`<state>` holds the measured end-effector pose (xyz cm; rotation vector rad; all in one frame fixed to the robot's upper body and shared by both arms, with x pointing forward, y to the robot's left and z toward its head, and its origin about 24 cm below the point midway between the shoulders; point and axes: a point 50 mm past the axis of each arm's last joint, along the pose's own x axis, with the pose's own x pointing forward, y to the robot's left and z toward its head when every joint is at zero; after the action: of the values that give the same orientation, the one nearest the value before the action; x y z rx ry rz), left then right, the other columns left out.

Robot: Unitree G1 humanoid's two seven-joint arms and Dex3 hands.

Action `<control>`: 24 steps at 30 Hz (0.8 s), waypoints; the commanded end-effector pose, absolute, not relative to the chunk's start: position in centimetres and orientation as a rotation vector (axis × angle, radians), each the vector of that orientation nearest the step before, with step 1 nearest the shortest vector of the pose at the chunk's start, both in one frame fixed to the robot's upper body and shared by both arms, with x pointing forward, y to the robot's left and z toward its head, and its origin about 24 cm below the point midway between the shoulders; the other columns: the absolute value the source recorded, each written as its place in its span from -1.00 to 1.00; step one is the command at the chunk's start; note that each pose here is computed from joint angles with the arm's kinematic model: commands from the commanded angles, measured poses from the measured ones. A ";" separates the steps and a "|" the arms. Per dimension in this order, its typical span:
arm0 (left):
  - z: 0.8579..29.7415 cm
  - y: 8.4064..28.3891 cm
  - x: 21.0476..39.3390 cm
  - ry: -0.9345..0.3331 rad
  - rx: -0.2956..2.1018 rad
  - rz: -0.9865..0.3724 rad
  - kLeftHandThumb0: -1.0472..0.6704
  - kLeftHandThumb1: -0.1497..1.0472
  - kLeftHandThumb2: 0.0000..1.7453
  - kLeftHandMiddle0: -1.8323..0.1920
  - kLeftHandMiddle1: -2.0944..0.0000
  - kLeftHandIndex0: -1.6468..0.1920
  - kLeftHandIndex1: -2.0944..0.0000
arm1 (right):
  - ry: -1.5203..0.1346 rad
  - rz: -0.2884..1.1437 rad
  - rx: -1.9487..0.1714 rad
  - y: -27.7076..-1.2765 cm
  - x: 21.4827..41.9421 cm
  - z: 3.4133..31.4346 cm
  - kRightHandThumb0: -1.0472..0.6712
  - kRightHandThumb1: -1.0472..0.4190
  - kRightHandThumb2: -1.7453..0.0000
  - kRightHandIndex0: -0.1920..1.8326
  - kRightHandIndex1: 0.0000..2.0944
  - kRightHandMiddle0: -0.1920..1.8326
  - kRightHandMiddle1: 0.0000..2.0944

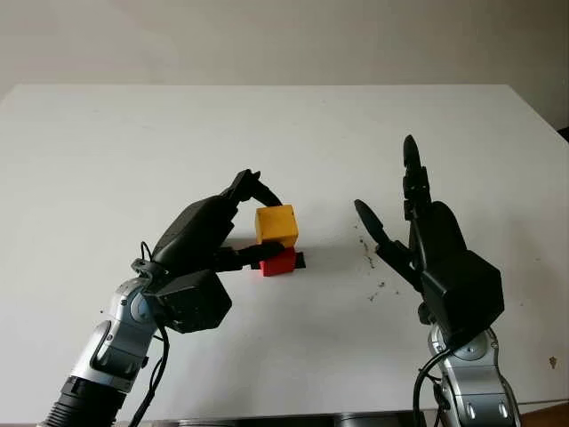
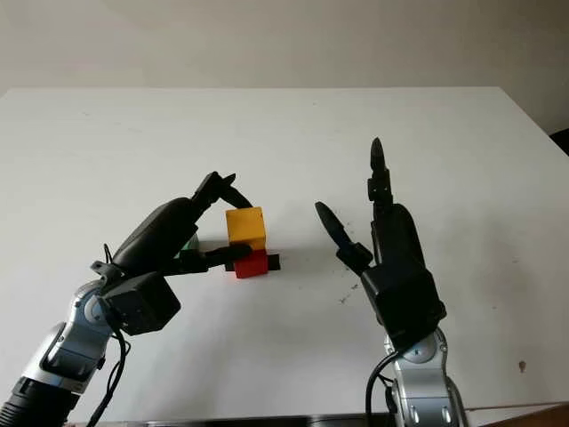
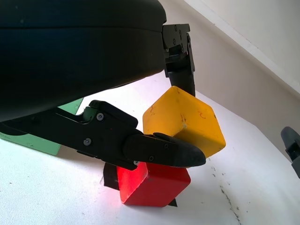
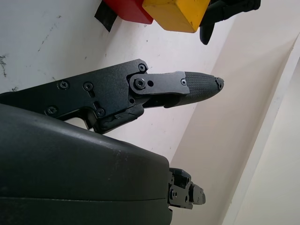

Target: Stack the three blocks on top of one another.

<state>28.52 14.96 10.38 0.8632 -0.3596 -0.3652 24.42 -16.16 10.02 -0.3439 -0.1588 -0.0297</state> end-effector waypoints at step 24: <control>10.8 14.7 28.1 -0.386 0.892 -0.347 -0.42 1.00 -0.71 0.82 0.95 0.62 0.20 | -0.172 -0.032 -0.327 -16.3 24.3 10.4 -0.51 -1.00 0.63 -1.00 -0.96 -0.94 -0.95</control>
<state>28.35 14.87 10.66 0.8879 -0.3696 -0.3454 24.41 -16.17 10.03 -0.3330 -0.1570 -0.0263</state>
